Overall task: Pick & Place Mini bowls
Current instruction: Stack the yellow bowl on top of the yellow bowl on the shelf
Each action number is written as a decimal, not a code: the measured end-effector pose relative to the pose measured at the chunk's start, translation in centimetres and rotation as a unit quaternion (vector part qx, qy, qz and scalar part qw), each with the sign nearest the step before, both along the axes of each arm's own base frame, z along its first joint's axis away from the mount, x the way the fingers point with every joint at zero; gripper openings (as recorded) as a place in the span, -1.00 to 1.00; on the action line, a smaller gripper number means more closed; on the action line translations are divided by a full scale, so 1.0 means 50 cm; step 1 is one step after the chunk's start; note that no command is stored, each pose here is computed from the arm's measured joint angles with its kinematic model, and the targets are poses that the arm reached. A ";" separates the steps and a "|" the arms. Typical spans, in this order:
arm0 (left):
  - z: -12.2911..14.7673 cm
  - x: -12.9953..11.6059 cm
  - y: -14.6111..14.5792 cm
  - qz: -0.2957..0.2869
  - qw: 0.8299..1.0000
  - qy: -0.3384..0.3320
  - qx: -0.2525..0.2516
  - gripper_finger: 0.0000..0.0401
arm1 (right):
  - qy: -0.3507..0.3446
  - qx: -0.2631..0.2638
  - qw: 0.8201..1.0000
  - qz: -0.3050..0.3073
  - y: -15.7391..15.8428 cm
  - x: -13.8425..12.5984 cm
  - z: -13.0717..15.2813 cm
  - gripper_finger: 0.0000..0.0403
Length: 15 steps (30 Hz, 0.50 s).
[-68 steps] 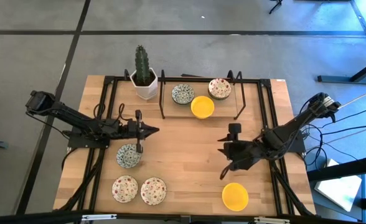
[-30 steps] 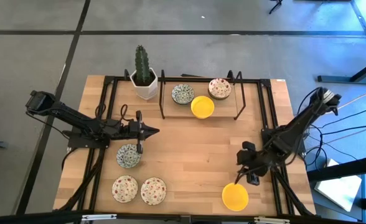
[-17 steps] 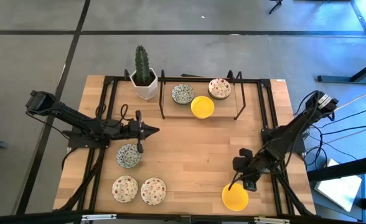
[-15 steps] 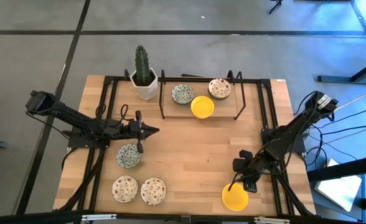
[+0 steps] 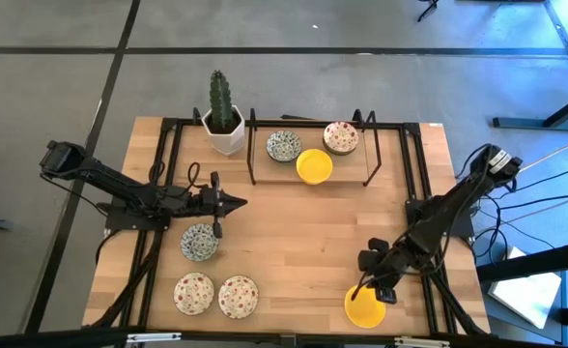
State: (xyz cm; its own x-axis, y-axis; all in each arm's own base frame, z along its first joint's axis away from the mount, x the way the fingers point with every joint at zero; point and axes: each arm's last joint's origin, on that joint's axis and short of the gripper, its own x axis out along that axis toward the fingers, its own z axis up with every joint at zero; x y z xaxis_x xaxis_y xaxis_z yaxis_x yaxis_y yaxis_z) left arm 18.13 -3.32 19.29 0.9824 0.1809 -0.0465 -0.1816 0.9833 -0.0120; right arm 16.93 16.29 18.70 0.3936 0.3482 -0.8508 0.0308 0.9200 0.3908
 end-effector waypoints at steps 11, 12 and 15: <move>-0.003 0.000 0.000 0.000 1.000 0.008 0.003 -0.98 | 0.045 -0.014 0.999 0.016 0.022 0.012 -0.051 -0.14; -0.003 0.000 0.000 0.000 1.000 0.008 0.003 -0.98 | 0.047 -0.020 0.999 0.015 0.022 0.013 -0.054 -0.14; -0.003 0.000 0.000 0.001 1.000 0.008 0.003 -0.98 | 0.054 -0.031 0.998 0.011 0.023 0.015 -0.065 -0.16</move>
State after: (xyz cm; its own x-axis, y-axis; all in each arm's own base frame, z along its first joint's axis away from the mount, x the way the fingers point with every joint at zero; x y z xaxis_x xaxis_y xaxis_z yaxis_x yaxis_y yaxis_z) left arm 18.12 -3.32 19.13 0.9811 0.1836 -0.0615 -0.1842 0.9829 -0.0033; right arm 17.67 17.42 15.44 0.2920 0.3010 -0.9078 0.0493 0.9432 0.3285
